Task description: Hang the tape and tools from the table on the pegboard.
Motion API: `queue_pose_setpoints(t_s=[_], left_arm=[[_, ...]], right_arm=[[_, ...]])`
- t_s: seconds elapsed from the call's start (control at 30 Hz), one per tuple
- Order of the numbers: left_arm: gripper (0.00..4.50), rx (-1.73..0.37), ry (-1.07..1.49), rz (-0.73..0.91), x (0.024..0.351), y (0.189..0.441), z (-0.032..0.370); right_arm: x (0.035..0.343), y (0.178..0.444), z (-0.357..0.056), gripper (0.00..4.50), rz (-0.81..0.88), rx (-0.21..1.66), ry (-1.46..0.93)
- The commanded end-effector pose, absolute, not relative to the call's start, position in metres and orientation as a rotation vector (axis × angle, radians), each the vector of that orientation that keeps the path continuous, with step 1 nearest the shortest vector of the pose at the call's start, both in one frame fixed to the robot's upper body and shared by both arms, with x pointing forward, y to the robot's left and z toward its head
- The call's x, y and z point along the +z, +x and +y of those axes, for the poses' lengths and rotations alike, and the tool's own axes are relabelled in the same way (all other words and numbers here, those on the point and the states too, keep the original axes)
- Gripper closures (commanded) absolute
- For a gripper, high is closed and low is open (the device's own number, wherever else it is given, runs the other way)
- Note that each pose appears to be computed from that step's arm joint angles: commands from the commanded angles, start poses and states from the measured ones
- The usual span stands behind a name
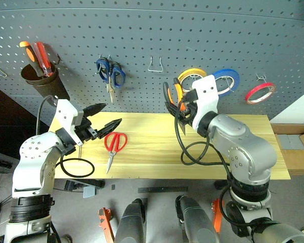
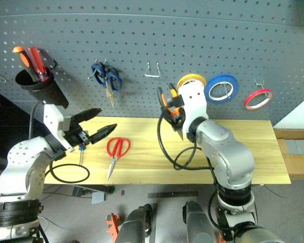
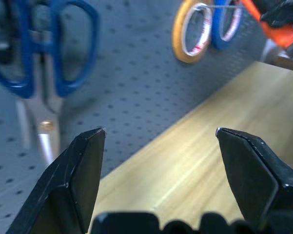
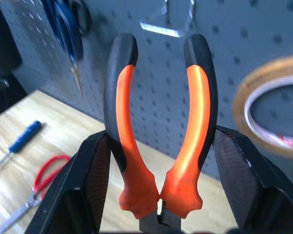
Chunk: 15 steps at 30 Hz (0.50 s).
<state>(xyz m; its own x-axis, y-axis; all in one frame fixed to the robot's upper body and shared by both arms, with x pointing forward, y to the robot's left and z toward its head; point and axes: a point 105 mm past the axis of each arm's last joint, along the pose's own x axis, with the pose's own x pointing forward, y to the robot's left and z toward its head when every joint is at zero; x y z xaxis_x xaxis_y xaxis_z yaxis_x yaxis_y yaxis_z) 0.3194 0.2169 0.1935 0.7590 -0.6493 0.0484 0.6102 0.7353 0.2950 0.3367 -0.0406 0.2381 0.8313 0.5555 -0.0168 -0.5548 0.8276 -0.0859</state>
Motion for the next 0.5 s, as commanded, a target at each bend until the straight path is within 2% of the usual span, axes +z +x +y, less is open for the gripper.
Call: queue_pose_setpoints(t_s=[0.03,0.27,0.5], left_arm=[[0.60,-0.662,0.301,-0.212,0.211,0.313,0.222],[0.60,-0.619,0.300,-0.240,0.219,0.312,0.224],[0.60,-0.599,0.325,-0.250,0.226,0.317,0.223]], right_arm=[[0.272,0.345,-0.036,1.82,-0.140,0.610,-0.081],[0.327,0.366,-0.021,1.82,-0.304,0.618,-0.044],[0.362,0.378,-0.008,1.82,-0.401,0.619,-0.011]])
